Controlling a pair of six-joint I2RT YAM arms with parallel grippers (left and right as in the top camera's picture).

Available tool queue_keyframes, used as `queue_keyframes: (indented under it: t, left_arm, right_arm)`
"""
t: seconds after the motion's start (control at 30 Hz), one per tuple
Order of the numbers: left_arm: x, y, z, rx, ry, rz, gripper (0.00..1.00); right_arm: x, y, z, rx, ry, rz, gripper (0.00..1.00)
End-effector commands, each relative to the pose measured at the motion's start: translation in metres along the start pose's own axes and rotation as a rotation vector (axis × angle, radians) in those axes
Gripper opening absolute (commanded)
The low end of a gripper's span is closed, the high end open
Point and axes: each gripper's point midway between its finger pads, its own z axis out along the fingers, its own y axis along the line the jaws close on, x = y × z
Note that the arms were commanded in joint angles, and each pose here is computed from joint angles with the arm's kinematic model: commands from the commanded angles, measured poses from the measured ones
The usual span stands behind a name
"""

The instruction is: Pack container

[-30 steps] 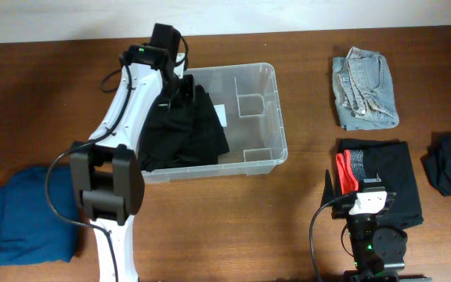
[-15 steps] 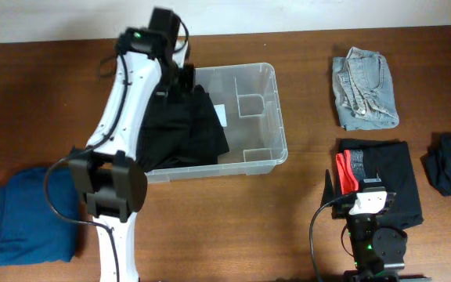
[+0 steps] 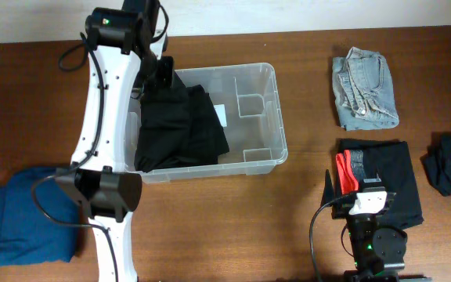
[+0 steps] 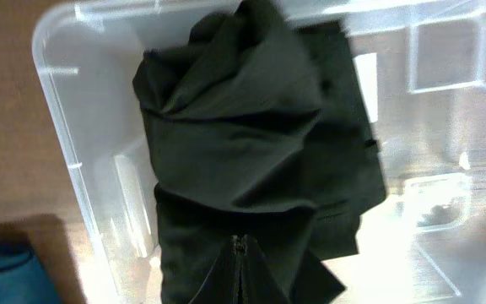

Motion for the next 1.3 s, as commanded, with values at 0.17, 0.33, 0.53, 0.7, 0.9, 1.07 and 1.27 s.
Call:
queue_keyframes:
  t: [0.17, 0.33, 0.53, 0.7, 0.9, 1.07, 1.27]
  left_arm:
    - [0.029, 0.024, 0.037, -0.073, 0.168, -0.038, 0.01]
    - [0.059, 0.030, 0.055, -0.056, 0.292, -0.038, 0.00]
    - [0.088, 0.038, 0.060, -0.050, 0.384, -0.055, 0.01]
    - [0.092, 0.011, 0.058, 0.113, 0.395, -0.006, 0.01]
    - [0.094, -0.009, 0.056, 0.167, 0.400, 0.019, 0.00]
    - [0.098, -0.038, 0.053, 0.250, 0.408, 0.076, 0.00]
    - [0.109, -0.050, 0.059, 0.219, 0.441, 0.128, 0.00]
  right_arm:
    - [0.002, -0.002, 0.000, 0.012, 0.002, -0.003, 0.98]
    - [0.002, -0.002, 0.000, 0.012, 0.002, -0.003, 0.98]
    - [0.002, -0.002, 0.000, 0.012, 0.002, -0.003, 0.98]
    - [0.002, -0.002, 0.000, 0.012, 0.002, -0.003, 0.98]
    - [0.002, -0.002, 0.000, 0.012, 0.002, -0.003, 0.98]
    - [0.002, -0.002, 0.000, 0.012, 0.002, -0.003, 0.98]
    - [0.002, -0.002, 0.000, 0.012, 0.002, -0.003, 0.98]
